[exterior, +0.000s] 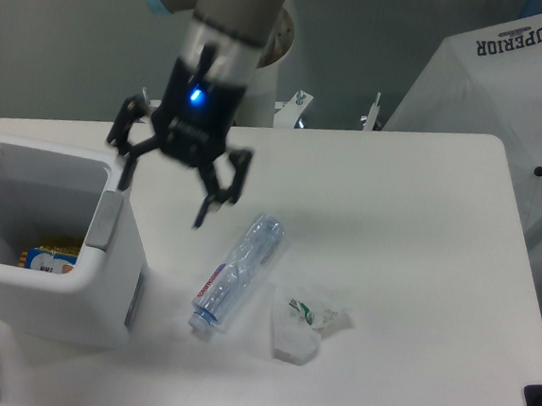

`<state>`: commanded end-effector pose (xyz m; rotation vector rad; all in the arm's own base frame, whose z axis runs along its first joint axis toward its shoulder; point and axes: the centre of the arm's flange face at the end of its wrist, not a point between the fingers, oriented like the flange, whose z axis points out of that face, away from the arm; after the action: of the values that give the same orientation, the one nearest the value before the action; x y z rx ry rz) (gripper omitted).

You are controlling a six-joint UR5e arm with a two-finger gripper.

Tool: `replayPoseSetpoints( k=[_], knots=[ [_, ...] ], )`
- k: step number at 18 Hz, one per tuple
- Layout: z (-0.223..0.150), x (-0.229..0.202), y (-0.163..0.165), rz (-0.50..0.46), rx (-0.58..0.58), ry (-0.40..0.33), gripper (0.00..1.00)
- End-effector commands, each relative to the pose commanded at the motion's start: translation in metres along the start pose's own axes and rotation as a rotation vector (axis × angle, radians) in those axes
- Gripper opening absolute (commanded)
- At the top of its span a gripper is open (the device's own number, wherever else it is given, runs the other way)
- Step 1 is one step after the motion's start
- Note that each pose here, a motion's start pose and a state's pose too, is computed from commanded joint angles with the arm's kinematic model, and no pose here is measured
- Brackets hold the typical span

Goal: Open the trash can

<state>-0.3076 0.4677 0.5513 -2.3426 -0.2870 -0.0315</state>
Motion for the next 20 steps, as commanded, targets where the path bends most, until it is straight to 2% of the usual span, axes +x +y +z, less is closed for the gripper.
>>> replayPoseSetpoints(
  k=[4, 8, 10, 13, 16, 20],
  knots=[
    [0.024, -0.044, 0.011, -0.012, -0.031, -0.013, 1.0],
    [0.045, -0.103, 0.018, 0.011, -0.125, -0.137, 1.0],
    [0.058, -0.128, 0.016, 0.021, -0.158, -0.174, 1.0],
    [0.081, -0.152, 0.023, 0.085, -0.232, -0.209, 1.0],
    [0.093, -0.168, 0.039, 0.191, -0.34, -0.246, 1.0],
    [0.117, -0.214, 0.076, 0.286, -0.476, -0.241, 1.0]
  ],
)
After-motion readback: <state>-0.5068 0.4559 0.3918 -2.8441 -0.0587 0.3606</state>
